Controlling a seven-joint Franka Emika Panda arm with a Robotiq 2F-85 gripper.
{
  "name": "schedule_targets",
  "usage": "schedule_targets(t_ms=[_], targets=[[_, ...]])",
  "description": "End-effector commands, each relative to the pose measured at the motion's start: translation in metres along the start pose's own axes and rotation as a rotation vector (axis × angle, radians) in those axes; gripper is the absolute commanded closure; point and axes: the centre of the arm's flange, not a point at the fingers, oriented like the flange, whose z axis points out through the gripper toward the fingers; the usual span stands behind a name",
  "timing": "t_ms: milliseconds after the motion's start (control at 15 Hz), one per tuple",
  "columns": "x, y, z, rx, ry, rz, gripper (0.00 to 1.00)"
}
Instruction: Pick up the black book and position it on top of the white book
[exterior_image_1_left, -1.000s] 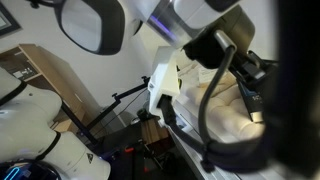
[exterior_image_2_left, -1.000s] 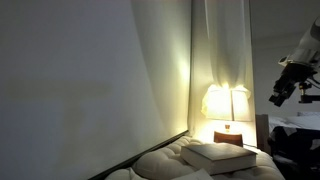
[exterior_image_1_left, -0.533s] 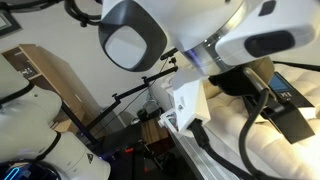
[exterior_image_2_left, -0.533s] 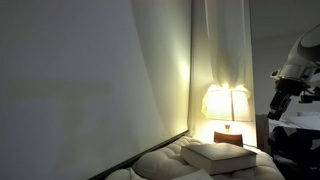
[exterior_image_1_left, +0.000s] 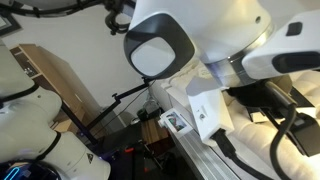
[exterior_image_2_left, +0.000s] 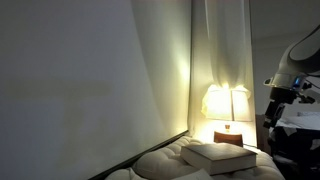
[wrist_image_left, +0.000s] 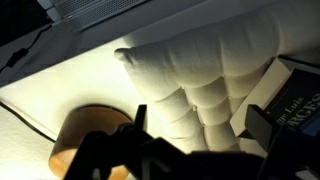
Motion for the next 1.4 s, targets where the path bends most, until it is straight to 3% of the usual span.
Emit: schedule_targets(t_ms=[0, 1067, 1333], targets=[[0.013, -0.004, 0.008, 0.005, -0.003, -0.020, 0.00], [0.037, -0.033, 0.049, 0.009, 0.023, -0.135, 0.00], [0.041, -0.032, 0.051, 0.141, 0.050, -0.142, 0.00]])
